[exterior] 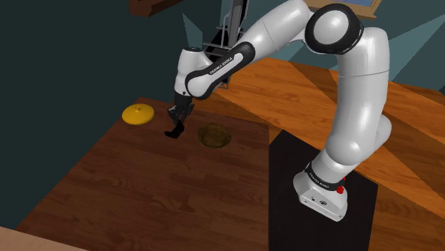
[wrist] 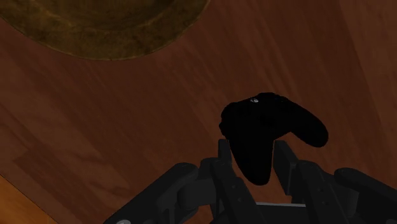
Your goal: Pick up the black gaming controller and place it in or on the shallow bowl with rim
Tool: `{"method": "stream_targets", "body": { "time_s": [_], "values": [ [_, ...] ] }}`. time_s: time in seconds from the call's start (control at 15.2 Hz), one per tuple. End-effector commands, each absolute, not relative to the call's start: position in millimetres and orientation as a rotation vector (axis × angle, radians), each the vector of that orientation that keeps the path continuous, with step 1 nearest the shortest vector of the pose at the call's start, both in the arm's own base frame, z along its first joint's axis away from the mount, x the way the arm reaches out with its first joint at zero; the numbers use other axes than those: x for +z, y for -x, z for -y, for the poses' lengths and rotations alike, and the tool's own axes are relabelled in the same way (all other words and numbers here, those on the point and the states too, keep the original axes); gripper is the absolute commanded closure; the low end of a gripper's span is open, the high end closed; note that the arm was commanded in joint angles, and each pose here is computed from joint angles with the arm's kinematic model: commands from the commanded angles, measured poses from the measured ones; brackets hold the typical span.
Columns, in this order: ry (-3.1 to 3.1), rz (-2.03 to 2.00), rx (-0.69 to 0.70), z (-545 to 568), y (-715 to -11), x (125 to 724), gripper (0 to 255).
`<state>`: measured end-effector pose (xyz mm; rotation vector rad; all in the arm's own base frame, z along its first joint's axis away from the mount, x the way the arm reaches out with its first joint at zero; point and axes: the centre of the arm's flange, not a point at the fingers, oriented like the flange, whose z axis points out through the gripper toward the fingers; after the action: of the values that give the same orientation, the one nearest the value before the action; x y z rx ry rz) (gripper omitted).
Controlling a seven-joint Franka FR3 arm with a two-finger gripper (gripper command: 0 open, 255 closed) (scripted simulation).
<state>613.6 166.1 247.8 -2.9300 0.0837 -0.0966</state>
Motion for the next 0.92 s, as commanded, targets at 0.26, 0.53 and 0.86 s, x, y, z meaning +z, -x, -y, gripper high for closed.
{"method": "stream_targets", "body": {
  "time_s": [0.26,0.53,0.86],
  "values": [
    [2.93,-0.084,-0.096,-168,-613,280,255],
    [2.93,-0.084,-0.096,-168,-613,301,255],
    [2.93,-0.084,-0.096,-141,-584,318,255]
  ]
}}
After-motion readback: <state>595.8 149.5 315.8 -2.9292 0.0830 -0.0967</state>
